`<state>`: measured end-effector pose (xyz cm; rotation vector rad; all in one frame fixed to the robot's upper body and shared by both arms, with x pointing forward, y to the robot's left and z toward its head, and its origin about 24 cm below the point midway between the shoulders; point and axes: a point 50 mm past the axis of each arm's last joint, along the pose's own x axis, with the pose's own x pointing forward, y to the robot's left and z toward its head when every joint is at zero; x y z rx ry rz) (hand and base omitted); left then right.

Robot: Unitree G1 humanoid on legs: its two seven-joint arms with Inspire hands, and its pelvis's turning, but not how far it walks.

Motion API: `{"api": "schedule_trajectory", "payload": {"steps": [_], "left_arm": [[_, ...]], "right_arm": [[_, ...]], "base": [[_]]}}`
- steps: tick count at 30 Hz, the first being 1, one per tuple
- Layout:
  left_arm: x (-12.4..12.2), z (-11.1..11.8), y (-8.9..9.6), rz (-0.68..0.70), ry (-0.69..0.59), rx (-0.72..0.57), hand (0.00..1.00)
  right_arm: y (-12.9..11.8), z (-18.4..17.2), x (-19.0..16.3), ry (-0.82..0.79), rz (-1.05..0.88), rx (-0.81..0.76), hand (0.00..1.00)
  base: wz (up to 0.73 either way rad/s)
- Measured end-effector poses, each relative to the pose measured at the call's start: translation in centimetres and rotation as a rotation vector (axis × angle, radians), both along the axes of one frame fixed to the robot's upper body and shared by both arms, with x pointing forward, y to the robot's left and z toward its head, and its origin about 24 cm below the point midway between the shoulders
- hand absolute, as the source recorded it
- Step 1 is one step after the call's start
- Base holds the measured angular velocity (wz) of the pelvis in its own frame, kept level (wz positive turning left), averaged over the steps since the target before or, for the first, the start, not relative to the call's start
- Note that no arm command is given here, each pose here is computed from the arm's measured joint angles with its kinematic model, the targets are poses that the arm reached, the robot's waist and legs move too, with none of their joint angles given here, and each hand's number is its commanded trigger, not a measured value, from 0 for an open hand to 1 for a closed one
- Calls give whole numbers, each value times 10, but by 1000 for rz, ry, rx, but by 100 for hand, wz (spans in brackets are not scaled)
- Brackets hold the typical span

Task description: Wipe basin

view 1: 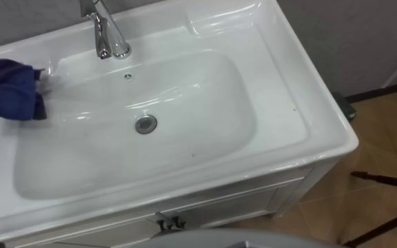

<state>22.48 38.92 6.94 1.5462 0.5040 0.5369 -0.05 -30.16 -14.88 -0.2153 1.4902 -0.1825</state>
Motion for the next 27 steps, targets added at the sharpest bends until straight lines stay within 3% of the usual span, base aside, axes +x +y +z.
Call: {"api": "schedule_trajectory", "payload": {"steps": [9, 15, 22, 27], "left_arm": [[8, 21, -10, -59, -133, 1, 100], [18, 37, -39, -151, -234, 11, 100], [20, 20, -65, -265, -153, -7, 100], [21, 13, -74, -291, -147, -39, 100]], "right_arm": [[-1, 0, 9, -23, 13, 5, 0], [3, -1, 11, -33, 7, 15, 0], [5, -2, 7, -18, 1, 12, 0], [9, -4, 2, -3, -17, 19, 0]], "base": [[9], [2], [0], [-3]]}}
